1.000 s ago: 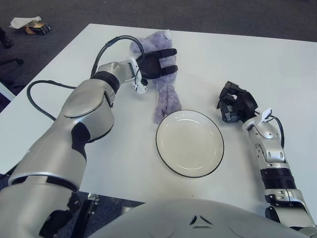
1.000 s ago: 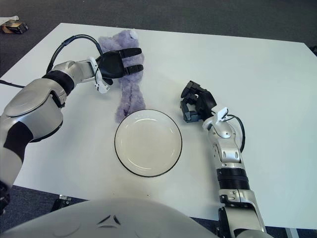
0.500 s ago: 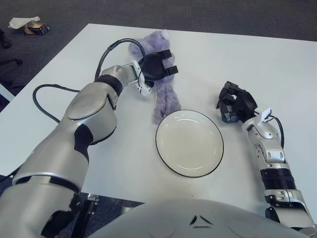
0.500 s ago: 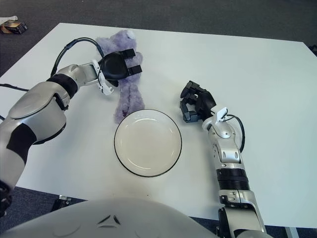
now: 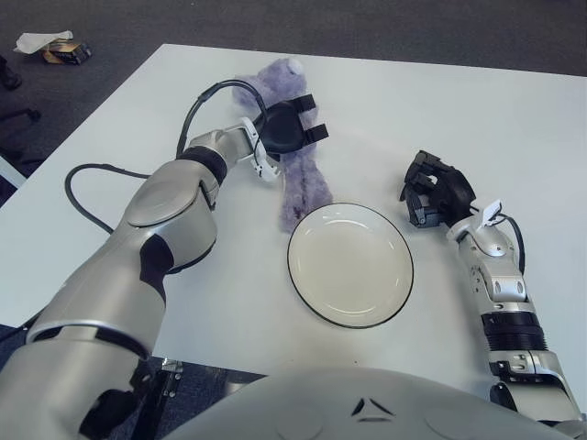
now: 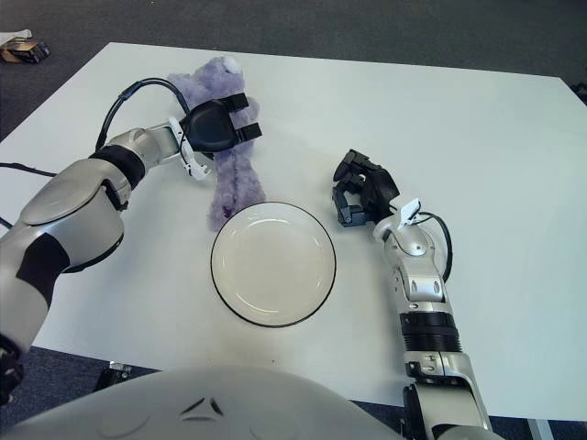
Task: Put the doll into the plate.
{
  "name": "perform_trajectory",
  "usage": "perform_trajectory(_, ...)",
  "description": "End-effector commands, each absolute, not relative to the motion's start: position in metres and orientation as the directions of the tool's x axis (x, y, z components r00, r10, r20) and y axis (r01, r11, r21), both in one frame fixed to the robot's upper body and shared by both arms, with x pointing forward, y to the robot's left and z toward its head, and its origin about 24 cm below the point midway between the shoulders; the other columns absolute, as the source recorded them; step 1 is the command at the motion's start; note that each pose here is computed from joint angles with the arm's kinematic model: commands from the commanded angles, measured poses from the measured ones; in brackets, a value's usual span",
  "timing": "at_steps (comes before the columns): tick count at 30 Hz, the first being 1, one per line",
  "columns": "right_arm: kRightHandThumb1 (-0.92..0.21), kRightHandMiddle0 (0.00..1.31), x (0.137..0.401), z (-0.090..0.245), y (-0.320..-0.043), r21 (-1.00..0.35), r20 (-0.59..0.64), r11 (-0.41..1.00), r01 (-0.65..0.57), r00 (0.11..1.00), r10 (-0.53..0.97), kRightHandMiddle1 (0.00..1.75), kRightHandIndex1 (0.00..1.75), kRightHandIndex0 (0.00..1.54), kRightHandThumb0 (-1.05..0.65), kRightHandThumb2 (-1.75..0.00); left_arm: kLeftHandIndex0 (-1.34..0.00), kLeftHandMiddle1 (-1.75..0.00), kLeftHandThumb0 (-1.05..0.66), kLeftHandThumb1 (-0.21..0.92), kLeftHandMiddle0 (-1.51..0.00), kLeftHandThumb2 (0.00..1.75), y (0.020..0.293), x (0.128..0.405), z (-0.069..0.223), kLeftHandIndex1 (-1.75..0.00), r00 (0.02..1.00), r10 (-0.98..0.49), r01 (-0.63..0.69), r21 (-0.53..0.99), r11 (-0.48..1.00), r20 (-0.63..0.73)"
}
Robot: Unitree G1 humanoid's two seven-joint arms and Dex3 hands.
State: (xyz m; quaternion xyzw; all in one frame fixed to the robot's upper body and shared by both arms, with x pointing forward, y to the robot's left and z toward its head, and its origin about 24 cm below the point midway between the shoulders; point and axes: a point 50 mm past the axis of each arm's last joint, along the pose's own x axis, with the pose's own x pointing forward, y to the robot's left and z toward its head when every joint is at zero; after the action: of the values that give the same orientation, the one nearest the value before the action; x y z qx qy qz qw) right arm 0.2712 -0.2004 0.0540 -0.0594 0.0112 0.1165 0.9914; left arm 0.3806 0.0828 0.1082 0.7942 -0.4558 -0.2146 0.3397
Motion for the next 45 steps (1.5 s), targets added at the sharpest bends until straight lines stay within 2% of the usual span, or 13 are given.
perform_trajectory(1,-0.25,0.54,0.253,0.016,-0.197,-0.081,-0.229,0.963,-0.258,0.945,0.234,1.74,1.75,0.55,-0.01,-1.4,-0.68,-1.34,0.0,0.14,-0.8,1.4,0.088,0.377,0.094,-1.75,0.51,-0.858,-0.553,0.743,-0.376,-0.055)
perform_trajectory(12,-0.27,0.52,0.253,0.017,-0.197,-0.077,-0.227,0.963,-0.256,0.946,0.233,1.74,1.75,0.54,-0.01,-1.39,-0.67,-1.32,0.0,0.1,-0.87,1.43,0.093,0.377,0.09,-1.75,0.524,-0.849,-0.571,0.711,-0.41,-0.069)
perform_trajectory(22,-0.28,0.51,0.252,0.018,-0.197,-0.081,-0.229,0.963,-0.256,0.945,0.232,1.74,1.75,0.53,-0.01,-1.37,-0.61,-1.48,0.0,0.1,-0.84,1.49,0.096,0.378,0.097,-1.75,0.513,-0.858,-0.589,0.725,-0.357,-0.005)
perform_trajectory(28,-0.28,0.52,0.253,0.018,-0.197,-0.087,-0.228,0.963,-0.256,0.946,0.231,1.74,1.75,0.53,-0.01,-1.37,-0.58,-1.57,0.0,0.09,-0.83,1.52,0.093,0.379,0.099,-1.75,0.551,-0.833,-0.544,0.778,-0.314,0.049)
perform_trajectory(30,-0.27,0.52,0.253,0.018,-0.197,-0.085,-0.229,0.963,-0.257,0.945,0.232,1.74,1.75,0.53,-0.01,-1.38,-0.57,-1.6,0.0,0.09,-0.83,1.53,0.095,0.379,0.098,-1.75,0.593,-0.799,-0.503,0.82,-0.274,0.097)
perform_trajectory(33,-0.27,0.52,0.254,0.018,-0.198,-0.085,-0.234,0.963,-0.257,0.944,0.231,1.74,1.75,0.53,-0.01,-1.38,-0.57,-1.61,0.0,0.08,-0.83,1.55,0.095,0.38,0.101,-1.75,0.67,-0.706,-0.412,0.906,-0.096,0.23)
perform_trajectory(36,-0.27,0.52,0.254,0.018,-0.198,-0.086,-0.238,0.963,-0.256,0.944,0.229,1.74,1.75,0.54,-0.01,-1.38,-0.56,-1.62,0.0,0.07,-0.84,1.56,0.094,0.38,0.103,-1.75,0.694,-0.665,-0.379,0.926,-0.009,0.277)
perform_trajectory(37,-0.27,0.52,0.254,0.017,-0.199,-0.086,-0.24,0.963,-0.255,0.943,0.229,1.74,1.75,0.54,-0.01,-1.38,-0.56,-1.62,0.0,0.07,-0.84,1.56,0.095,0.38,0.105,-1.75,0.714,-0.625,-0.348,0.934,0.075,0.316)
perform_trajectory(40,-0.27,0.52,0.255,0.017,-0.199,-0.085,-0.248,0.963,-0.255,0.942,0.227,1.74,1.75,0.54,-0.01,-1.38,-0.56,-1.62,0.0,0.07,-0.84,1.56,0.097,0.382,0.113,-1.75,0.754,-0.526,-0.296,0.918,0.264,0.394)
perform_trajectory(42,-0.26,0.53,0.255,0.016,-0.2,-0.089,-0.252,0.962,-0.258,0.94,0.229,1.74,1.75,0.54,-0.01,-1.39,-0.56,-1.61,0.0,0.07,-0.85,1.56,0.1,0.387,0.128,-1.75,0.774,-0.451,-0.276,0.878,0.391,0.444)
perform_trajectory(45,-0.26,0.53,0.256,0.015,-0.201,-0.094,-0.255,0.961,-0.26,0.939,0.229,1.74,1.75,0.54,-0.01,-1.39,-0.56,-1.6,0.0,0.08,-0.85,1.55,0.1,0.391,0.14,-1.75,0.786,-0.386,-0.267,0.828,0.493,0.483)
